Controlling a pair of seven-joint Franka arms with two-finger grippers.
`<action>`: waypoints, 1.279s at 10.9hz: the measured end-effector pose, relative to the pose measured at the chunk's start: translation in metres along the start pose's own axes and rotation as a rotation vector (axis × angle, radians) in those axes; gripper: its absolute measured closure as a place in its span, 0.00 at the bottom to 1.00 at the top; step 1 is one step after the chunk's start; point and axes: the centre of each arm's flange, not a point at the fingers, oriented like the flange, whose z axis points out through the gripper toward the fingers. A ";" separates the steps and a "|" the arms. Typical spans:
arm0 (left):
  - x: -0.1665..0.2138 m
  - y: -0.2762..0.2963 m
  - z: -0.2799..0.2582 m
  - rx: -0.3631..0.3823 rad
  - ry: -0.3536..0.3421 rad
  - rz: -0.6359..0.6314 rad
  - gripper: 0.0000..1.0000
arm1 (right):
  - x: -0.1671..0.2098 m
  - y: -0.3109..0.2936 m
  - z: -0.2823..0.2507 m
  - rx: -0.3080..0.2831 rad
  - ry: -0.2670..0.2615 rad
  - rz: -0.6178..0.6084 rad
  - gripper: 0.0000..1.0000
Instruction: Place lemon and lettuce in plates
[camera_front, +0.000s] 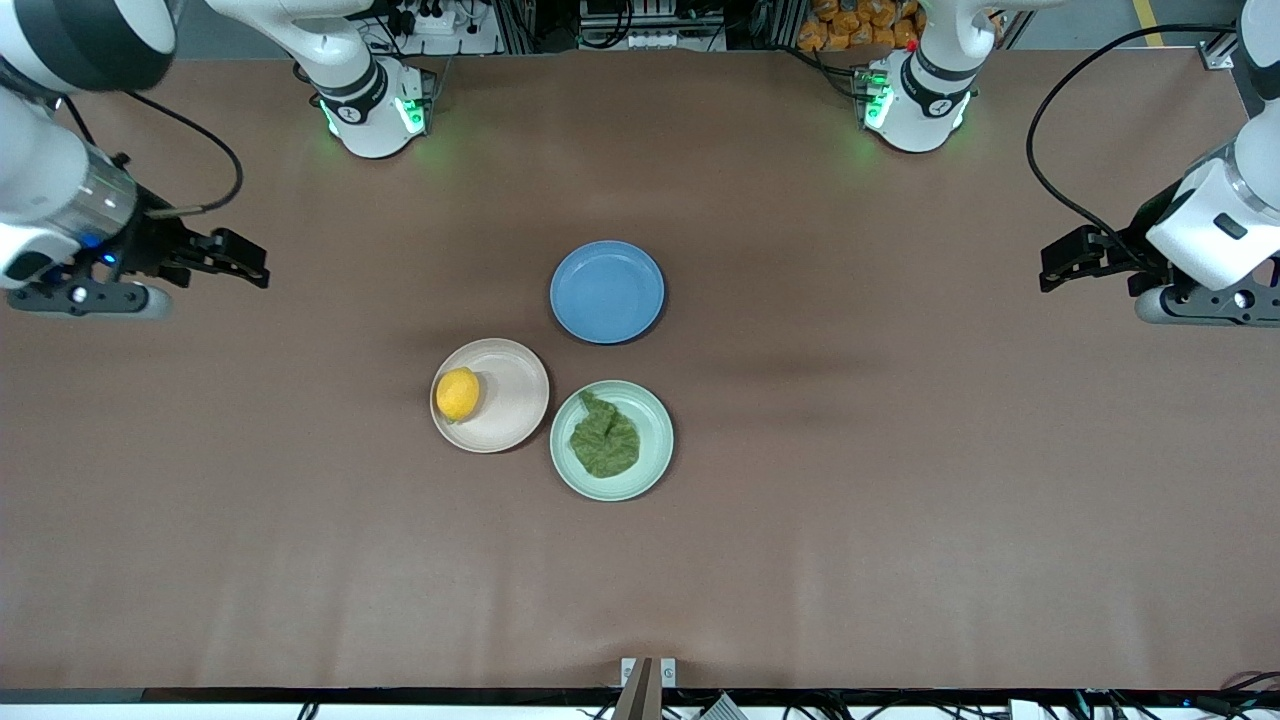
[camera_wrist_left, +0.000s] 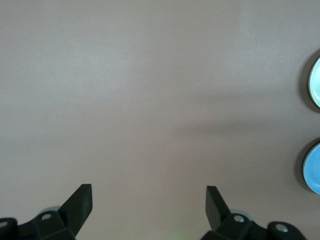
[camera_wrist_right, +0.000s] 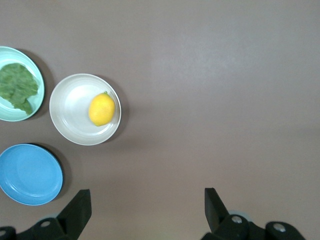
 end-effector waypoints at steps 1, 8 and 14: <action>0.000 -0.001 0.000 0.000 0.000 0.006 0.00 | -0.002 0.001 -0.014 -0.017 0.022 -0.014 0.00; 0.000 -0.004 0.000 0.037 0.002 0.037 0.00 | -0.008 0.053 -0.043 -0.050 0.093 -0.001 0.00; 0.001 -0.007 0.000 0.036 0.001 0.029 0.00 | -0.007 0.064 -0.052 -0.049 0.108 0.004 0.00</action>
